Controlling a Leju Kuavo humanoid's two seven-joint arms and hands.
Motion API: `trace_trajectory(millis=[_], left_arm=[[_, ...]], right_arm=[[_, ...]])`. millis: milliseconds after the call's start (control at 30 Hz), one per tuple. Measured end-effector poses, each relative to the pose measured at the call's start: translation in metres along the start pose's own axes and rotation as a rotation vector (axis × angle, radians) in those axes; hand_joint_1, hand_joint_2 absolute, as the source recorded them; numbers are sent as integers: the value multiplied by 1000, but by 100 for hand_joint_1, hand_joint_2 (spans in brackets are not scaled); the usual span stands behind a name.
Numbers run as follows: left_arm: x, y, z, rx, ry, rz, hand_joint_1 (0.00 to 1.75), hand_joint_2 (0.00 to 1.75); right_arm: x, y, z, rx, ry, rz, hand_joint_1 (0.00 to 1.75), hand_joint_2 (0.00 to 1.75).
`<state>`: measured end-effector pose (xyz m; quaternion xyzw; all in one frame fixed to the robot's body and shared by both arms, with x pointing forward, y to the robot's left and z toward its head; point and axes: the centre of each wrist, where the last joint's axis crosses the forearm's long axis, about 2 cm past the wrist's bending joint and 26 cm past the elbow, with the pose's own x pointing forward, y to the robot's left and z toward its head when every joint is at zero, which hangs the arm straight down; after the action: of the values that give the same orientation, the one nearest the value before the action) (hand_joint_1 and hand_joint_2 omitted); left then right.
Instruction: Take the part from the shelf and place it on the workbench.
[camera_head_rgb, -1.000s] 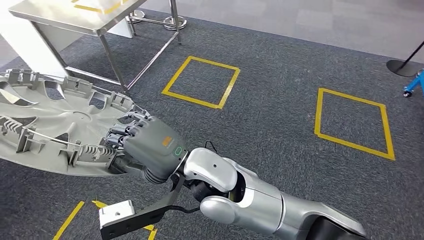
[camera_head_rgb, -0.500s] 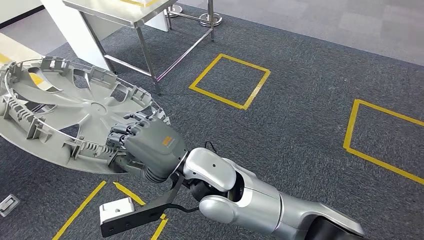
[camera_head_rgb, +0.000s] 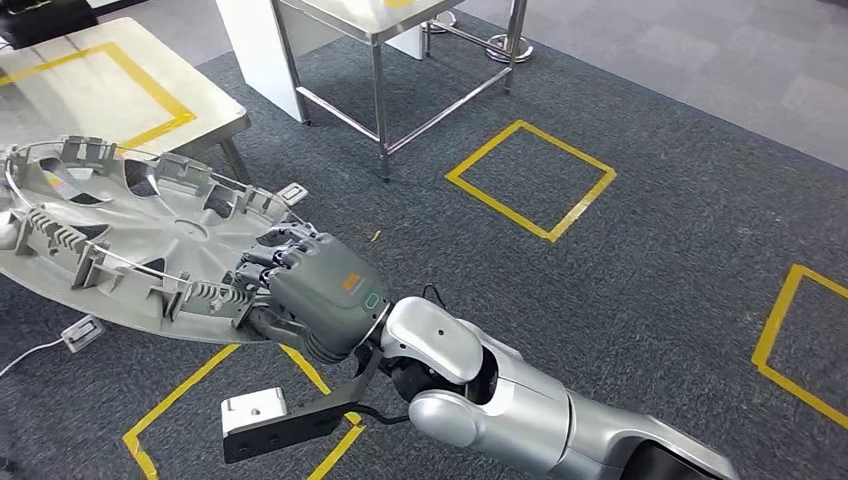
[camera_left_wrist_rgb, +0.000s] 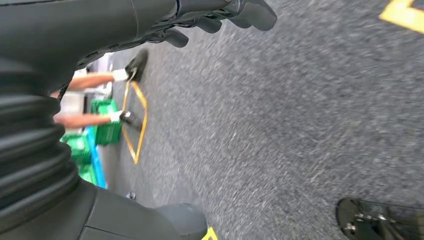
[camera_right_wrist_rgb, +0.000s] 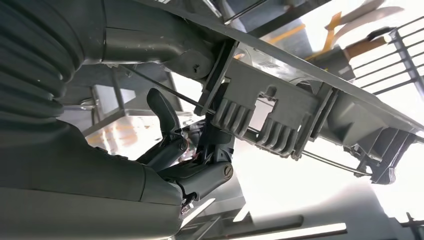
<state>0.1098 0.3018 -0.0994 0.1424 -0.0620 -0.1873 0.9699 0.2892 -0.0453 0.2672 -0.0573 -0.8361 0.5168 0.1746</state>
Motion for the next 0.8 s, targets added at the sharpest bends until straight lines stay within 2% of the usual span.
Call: trace_trajectory(millis=[500,800], left_arm=[[-9,-4,0,8,7,17,0,175],[-5,-6,1,1,0,8,0,175]], right_arm=[[-3,-1,1,-5,-19,-17,175,175],[-4,0,3,-8,-2,-7,175,175]])
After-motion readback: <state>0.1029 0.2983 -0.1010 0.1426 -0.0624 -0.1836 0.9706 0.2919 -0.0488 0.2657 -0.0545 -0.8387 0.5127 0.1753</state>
